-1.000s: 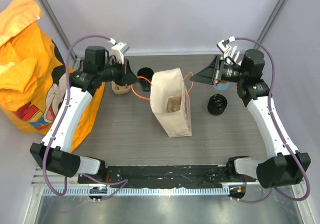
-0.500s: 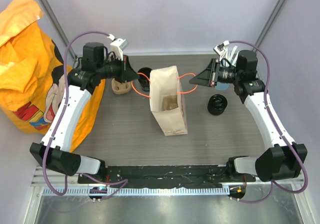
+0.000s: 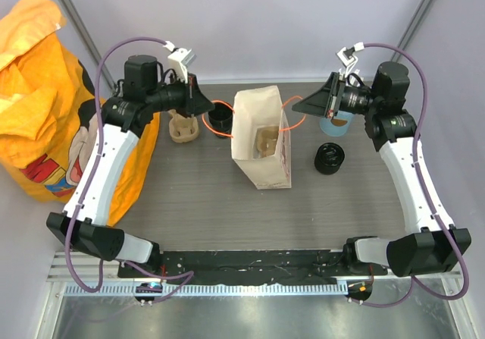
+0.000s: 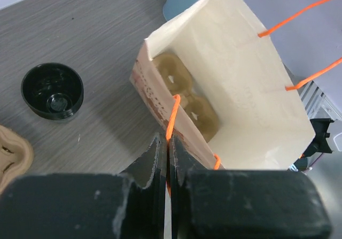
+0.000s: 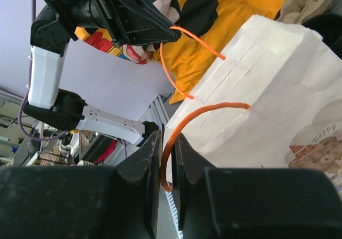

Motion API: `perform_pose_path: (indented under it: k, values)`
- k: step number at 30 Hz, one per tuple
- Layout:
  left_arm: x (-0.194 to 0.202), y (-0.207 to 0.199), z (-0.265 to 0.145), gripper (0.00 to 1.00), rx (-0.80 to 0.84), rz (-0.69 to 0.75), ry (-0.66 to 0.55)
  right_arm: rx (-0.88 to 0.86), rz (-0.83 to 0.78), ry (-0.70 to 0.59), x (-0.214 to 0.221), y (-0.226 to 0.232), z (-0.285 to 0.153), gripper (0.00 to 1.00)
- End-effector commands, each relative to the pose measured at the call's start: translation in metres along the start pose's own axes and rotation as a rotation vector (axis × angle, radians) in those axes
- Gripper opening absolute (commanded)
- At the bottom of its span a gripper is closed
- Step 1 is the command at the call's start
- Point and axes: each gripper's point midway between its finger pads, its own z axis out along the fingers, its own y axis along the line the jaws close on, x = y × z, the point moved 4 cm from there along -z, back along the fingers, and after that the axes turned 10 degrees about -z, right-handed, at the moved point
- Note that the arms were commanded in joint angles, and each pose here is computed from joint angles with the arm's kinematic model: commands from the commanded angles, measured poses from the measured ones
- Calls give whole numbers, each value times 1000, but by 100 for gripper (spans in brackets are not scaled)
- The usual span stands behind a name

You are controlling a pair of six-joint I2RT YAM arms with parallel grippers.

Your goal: Pack the takeout coffee

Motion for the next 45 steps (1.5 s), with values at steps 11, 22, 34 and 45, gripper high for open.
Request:
perform_pose_path:
  k: [11,22,34,45]
  values:
    - [-27,-16,-1,6,47,53,-64,-2,-79,-32,-11,6,-12,20]
    - [9,11,19,11,11,23,8,42,9,29,36,-38,-7,22]
    - [-14,-12,3,70,57,65,-72,32,-133,7,15,-10,-16,93]
    - [-19,-37,-33,100,64,148,-128,525,-552,81,-18,-14,-66,100]
